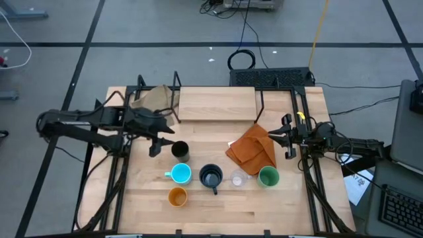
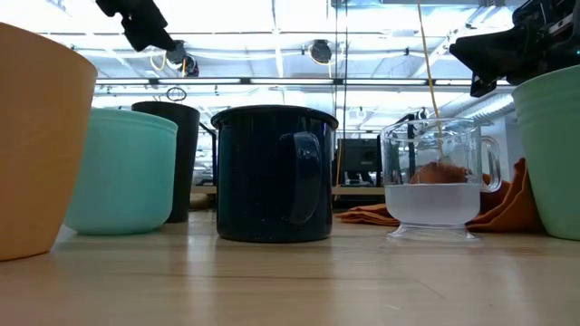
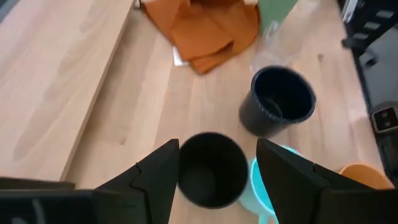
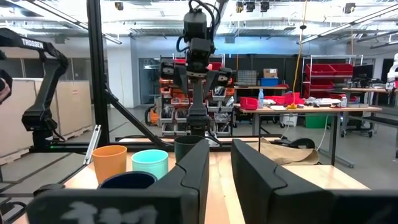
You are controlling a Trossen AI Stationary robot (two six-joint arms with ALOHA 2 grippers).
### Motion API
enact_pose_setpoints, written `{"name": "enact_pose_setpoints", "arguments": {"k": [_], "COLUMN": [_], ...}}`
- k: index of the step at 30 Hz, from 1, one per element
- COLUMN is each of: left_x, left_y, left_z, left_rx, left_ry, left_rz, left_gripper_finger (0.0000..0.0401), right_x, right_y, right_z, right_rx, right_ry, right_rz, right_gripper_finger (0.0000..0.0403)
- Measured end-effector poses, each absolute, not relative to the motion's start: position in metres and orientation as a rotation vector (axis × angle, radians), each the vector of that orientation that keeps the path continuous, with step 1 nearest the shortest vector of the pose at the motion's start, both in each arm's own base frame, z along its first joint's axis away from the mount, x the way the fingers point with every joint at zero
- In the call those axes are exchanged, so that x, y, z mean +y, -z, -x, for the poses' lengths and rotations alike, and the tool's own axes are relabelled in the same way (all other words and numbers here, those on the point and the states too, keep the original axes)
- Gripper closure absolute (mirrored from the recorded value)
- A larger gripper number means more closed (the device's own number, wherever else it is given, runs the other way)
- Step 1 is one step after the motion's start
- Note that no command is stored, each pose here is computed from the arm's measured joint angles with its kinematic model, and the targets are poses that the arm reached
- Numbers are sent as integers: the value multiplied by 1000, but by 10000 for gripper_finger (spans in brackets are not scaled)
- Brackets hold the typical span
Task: Stack small to large cups/mugs on shelf
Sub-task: Put the black cup on the shelf
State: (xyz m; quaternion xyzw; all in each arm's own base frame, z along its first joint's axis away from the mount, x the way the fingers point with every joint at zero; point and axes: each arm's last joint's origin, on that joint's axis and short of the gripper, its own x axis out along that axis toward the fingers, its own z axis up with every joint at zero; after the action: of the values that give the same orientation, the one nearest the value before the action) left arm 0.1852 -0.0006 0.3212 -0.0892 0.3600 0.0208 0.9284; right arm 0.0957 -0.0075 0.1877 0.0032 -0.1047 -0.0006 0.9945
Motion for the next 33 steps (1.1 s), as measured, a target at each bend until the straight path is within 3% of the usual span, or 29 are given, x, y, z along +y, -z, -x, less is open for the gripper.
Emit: {"name": "enact_pose_setpoints", "arguments": {"k": [12, 33], "left_x": [1, 15], "left_y": [-293, -274], "left_z": [-210, -224], "left_rx": [949, 1057], "left_ry": [-95, -120], "left_rz": [121, 157], "left_gripper_finger": [187, 187], "right_x": [-7, -7], "right_y": [-187, -186], "right_z": [-96, -96], "right_rx": [-205, -196], "right_ry": [3, 2], "right_rz": [8, 7], "right_gripper_finger": [342, 342]}}
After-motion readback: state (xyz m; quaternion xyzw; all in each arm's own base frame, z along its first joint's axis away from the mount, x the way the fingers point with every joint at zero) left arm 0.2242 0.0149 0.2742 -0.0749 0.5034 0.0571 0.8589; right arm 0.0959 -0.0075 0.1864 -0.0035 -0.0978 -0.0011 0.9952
